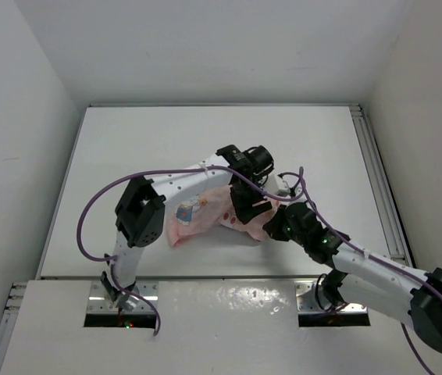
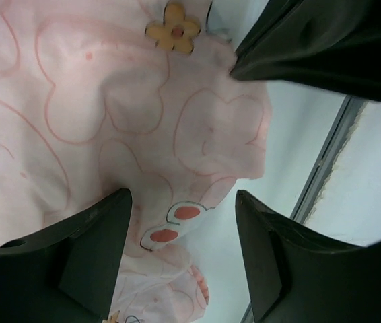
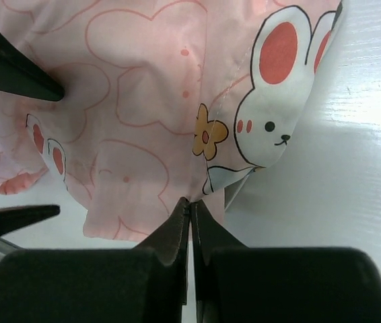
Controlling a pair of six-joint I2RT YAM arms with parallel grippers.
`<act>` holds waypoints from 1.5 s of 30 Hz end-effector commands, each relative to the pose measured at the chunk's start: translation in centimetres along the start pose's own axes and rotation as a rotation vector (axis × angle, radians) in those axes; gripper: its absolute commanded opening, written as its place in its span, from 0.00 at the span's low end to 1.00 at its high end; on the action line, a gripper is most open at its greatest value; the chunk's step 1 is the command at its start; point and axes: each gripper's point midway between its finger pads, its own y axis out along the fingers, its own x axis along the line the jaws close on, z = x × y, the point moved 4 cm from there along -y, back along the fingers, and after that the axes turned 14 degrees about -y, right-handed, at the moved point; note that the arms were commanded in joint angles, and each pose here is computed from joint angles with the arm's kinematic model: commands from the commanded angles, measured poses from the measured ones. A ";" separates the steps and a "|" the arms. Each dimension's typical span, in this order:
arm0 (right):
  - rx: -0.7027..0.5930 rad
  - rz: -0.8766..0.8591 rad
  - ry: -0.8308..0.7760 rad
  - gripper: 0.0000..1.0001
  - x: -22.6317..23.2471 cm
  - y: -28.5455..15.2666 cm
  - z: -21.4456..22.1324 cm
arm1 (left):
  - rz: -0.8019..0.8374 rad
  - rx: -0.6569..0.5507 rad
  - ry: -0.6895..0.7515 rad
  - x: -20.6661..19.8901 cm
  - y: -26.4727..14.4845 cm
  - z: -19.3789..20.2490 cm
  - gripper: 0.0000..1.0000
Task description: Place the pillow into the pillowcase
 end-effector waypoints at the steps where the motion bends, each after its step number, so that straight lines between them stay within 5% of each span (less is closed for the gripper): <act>1: -0.089 -0.042 -0.027 0.00 1.5 -0.3 -2.6 | -0.054 -0.023 -0.047 1.8 -2.0 1.4 0.61; 9: -0.070 -0.026 -0.014 0.00 1.3 0.1 -2.5 | -0.115 -0.089 -0.024 1.7 -5.4 2.5 0.61; 16: -0.074 -0.007 -0.002 0.00 0.9 -0.2 -2.4 | -0.204 -0.047 -0.099 4.2 -4.2 6.0 0.62; 25: -0.064 0.010 0.000 0.00 0.5 0.1 -2.1 | -0.314 0.048 -0.147 8.4 -0.1 9.7 0.41; 38: -0.032 -0.041 -0.007 0.00 2.9 0.7 -1.5 | -0.520 -0.208 -0.170 15.4 1.4 1.9 0.41; 45: -0.034 -0.103 -0.023 0.00 5.5 1.6 -2.8 | -0.558 -0.360 -0.171 17.1 -1.4 -3.9 0.45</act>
